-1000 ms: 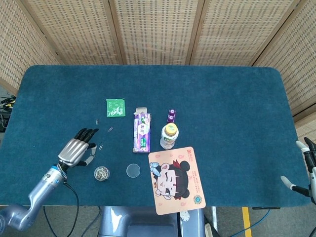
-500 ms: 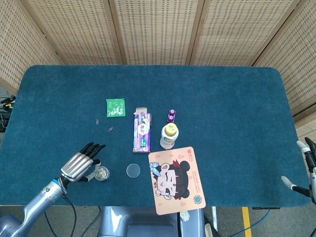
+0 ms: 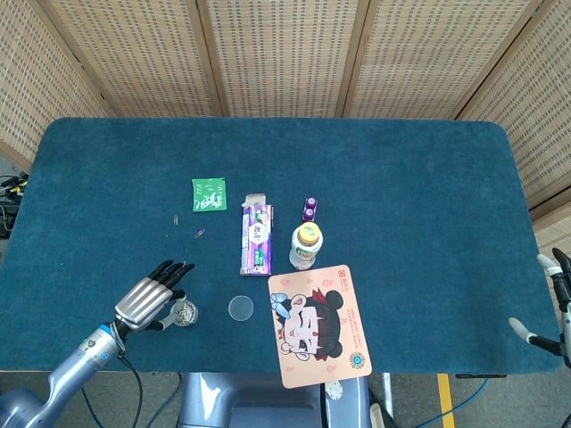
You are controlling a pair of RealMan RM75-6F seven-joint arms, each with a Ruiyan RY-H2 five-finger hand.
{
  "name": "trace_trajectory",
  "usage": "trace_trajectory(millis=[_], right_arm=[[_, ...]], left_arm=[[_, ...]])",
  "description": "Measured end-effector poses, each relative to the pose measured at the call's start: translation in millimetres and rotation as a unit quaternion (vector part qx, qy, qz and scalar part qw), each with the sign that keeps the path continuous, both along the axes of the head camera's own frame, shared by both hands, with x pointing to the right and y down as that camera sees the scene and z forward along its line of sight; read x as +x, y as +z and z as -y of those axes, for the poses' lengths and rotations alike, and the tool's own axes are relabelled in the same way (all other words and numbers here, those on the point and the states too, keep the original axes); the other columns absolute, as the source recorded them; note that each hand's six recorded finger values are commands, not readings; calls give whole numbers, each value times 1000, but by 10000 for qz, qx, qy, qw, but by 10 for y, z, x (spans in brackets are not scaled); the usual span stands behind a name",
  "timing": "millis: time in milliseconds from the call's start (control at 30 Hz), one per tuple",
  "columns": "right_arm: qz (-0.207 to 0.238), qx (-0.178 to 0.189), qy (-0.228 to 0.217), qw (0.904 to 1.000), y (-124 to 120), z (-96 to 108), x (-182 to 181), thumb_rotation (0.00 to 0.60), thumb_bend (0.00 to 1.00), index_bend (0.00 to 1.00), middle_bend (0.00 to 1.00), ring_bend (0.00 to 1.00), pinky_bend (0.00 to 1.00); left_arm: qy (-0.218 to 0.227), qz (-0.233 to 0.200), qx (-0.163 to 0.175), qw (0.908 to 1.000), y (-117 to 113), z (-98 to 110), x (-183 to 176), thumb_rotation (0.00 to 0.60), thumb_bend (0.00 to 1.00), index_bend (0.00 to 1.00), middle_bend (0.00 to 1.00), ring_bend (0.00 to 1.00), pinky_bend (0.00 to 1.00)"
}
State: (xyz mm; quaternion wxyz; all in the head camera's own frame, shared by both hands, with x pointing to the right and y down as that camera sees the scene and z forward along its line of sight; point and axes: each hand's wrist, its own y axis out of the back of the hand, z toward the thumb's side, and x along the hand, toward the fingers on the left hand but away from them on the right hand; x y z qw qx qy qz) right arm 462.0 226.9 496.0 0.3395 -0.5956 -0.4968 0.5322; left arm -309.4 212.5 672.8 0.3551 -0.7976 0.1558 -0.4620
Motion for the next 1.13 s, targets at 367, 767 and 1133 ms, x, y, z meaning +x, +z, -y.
trace_trajectory(millis=[367,767,1133], right_arm=[[6,7,-1,10000,-4,-1,1,600,0,74,0,0,0],[54,27,-22,10000,-23,-7,-11,600,0,74,0,0,0],[114,-18,-122,9999,-15,-18,-41,600,0,74,0,0,0]], left_arm=[[-115,-169,67,9998,-98,52,-24,600,369,263,0,0,0],[-1295,126,1047,9860,-558,384,-624,600,10,0,0,0,0],[-3220,1023,1539,9285,-1324,-69,-1736,600,0,0,0,0,0]])
